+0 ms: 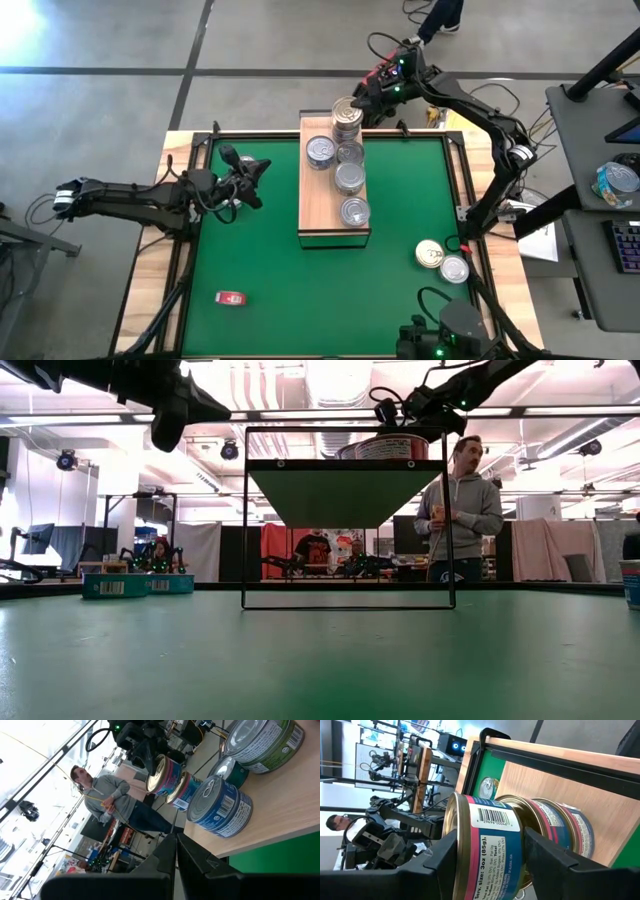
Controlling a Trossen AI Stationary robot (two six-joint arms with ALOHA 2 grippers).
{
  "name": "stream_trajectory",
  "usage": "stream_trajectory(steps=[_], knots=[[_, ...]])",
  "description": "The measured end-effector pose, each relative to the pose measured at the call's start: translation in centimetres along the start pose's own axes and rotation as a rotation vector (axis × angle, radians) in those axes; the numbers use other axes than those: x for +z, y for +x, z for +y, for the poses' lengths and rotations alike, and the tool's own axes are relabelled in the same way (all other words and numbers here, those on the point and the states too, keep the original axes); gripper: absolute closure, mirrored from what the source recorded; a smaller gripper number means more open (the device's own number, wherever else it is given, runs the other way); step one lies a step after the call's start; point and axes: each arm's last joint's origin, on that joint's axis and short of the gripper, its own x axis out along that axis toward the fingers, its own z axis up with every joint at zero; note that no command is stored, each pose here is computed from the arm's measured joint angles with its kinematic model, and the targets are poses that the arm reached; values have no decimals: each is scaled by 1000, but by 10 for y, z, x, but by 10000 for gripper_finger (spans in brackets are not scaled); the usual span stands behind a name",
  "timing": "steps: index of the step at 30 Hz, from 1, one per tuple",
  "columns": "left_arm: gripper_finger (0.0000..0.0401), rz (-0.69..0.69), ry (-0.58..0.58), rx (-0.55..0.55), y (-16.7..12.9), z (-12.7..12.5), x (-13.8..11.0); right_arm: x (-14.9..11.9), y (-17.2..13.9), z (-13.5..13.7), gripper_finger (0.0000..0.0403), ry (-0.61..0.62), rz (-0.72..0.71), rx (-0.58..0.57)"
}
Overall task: Stack canned seafood by type on shelf
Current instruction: Stack the top dark blue tuna can on top of the dark blue can on the shelf
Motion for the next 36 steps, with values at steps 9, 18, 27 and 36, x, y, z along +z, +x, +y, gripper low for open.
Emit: stream_trajectory(steps=[9, 18, 27, 36], knots=[[401, 2, 0, 1, 0, 0, 0, 0, 0, 0, 215, -2, 0, -1], [401, 2, 0, 1, 0, 0, 0, 0, 0, 0, 199, -4, 0, -1], [401, 2, 0, 0, 0, 0, 0, 0, 0, 0, 196, -22, -14, -15], [401, 5, 3, -3, 0, 0, -1, 0, 0, 0, 165, -32, -15, -18]])
